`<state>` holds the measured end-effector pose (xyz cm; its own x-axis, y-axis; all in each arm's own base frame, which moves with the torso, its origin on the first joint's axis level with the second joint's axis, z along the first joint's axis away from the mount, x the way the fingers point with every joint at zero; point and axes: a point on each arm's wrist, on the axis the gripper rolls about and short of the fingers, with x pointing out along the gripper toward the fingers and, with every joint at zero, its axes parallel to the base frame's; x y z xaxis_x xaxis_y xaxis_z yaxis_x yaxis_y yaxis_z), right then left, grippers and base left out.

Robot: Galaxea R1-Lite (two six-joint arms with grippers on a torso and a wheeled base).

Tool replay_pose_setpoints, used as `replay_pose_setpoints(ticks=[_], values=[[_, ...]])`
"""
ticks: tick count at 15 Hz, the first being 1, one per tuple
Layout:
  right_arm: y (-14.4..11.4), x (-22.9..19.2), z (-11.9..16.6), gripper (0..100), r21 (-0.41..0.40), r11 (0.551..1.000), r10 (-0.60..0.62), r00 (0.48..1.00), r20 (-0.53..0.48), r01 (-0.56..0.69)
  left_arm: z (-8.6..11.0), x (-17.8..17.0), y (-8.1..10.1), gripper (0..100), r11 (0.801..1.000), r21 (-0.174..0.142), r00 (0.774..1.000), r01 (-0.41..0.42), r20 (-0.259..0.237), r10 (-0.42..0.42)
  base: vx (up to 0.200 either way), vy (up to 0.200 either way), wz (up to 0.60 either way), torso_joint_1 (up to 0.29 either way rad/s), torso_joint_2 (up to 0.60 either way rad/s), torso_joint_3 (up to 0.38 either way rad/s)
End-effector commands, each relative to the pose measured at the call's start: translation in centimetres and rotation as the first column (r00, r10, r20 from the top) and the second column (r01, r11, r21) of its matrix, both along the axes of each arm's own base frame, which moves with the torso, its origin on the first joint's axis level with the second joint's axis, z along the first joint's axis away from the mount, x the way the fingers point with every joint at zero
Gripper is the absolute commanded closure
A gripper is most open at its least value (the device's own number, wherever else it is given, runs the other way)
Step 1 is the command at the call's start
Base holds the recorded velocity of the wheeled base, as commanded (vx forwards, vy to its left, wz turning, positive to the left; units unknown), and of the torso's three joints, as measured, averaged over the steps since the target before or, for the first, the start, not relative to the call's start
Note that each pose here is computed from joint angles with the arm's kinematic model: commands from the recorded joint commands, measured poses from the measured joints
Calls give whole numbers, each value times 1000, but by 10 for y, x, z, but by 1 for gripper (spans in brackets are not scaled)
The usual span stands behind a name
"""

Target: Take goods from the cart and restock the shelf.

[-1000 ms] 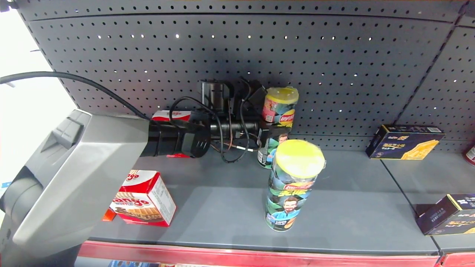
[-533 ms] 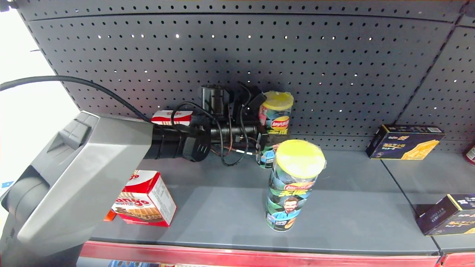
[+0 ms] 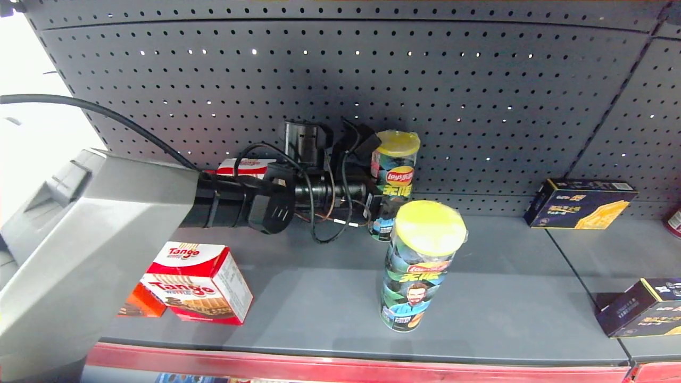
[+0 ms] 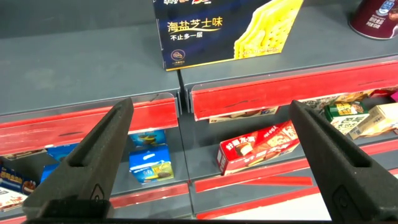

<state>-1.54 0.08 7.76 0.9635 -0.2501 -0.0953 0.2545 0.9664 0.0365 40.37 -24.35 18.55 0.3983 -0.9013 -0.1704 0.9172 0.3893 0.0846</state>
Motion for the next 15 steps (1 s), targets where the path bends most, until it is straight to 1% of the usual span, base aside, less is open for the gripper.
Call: replay_pose_setpoints(ticks=[1, 2, 4, 5, 7, 8, 10, 13, 15], values=[[0, 0, 0, 0, 0, 1000, 1, 1000, -1, -1, 20, -13, 6, 0, 1000, -11, 1000, -7, 25, 7, 0, 0, 0, 0, 0, 0], [0, 0, 0, 0, 0, 1000, 1, 1000, -1, -1, 27, -18, 9, 0, 1000, -15, 999, -8, 35, 8, 0, 0, 0, 0, 0, 0], [0, 0, 0, 0, 1, 1000, 0, 1000, -1, 0, 32, -26, 12, 0, 1000, -12, 999, -6, 38, 6, 0, 0, 0, 0, 0, 0], [0, 0, 0, 0, 0, 1000, 1, 1000, -1, -1, 33, -33, 14, 0, 1000, 6, 1000, 1, 26, -1, 0, 0, 0, 0, 0, 0], [0, 0, 0, 0, 1, 1000, -3, 1000, -1, 3, 36, -47, 23, 0, 997, 70, 1000, 10, 0, -10, 0, 0, 0, 0, 0, 0], [0, 0, 0, 0, 0, 1000, 1, 1000, -1, -1, 37, -54, 27, 0, 995, 95, 1000, 16, -11, -15, 0, 0, 0, 0, 0, 0], [0, 0, 0, 0, 0, 1000, 1, 1000, -2, -1, 38, -58, 33, 0, 994, 106, 1000, 3, -17, -1, 0, 0, 0, 0, 0, 0], [0, 0, 0, 0, 1, 1000, 0, 1000, -1, 0, 37, -58, 36, 0, 990, 127, 998, -63, -9, 64, 0, 0, 0, 0, 0, 0], [0, 0, 0, 0, 0, 1000, 1, 1000, -1, -1, 37, -57, 36, 0, 987, 136, 996, -89, -5, 90, 0, 0, 0, 0, 0, 0]])
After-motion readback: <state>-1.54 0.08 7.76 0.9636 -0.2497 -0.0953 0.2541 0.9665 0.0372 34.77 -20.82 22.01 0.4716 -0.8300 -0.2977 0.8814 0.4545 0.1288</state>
